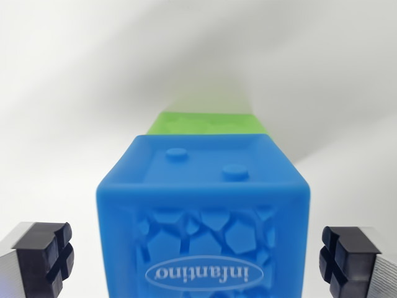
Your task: Stack cube
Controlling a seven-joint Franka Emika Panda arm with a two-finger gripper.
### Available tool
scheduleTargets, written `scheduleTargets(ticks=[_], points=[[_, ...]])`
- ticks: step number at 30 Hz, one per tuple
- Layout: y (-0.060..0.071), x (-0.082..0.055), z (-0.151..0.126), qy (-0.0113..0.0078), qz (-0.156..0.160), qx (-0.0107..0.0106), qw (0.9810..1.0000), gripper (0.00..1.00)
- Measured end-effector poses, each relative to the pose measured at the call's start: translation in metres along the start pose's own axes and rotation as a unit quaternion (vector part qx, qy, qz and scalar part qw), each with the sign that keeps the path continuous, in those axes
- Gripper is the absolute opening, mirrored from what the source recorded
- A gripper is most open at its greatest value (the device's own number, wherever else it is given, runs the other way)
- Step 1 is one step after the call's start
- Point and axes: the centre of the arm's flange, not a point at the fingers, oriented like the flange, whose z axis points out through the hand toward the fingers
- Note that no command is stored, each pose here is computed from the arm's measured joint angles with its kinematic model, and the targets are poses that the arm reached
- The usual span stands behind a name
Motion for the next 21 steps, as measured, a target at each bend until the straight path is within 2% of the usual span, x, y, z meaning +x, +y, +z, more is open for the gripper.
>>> scheduleTargets(ticks=[5, 18, 21], points=[[0.000, 0.000, -0.012, -0.0003, 0.000, -0.0005, 1.0000, 1.00], [0.000, 0.000, -0.056, -0.0014, 0.000, 0.0004, 1.0000, 1.00], [0.001, 0.000, -0.066, -0.0015, 0.000, -0.0001, 1.0000, 1.00]])
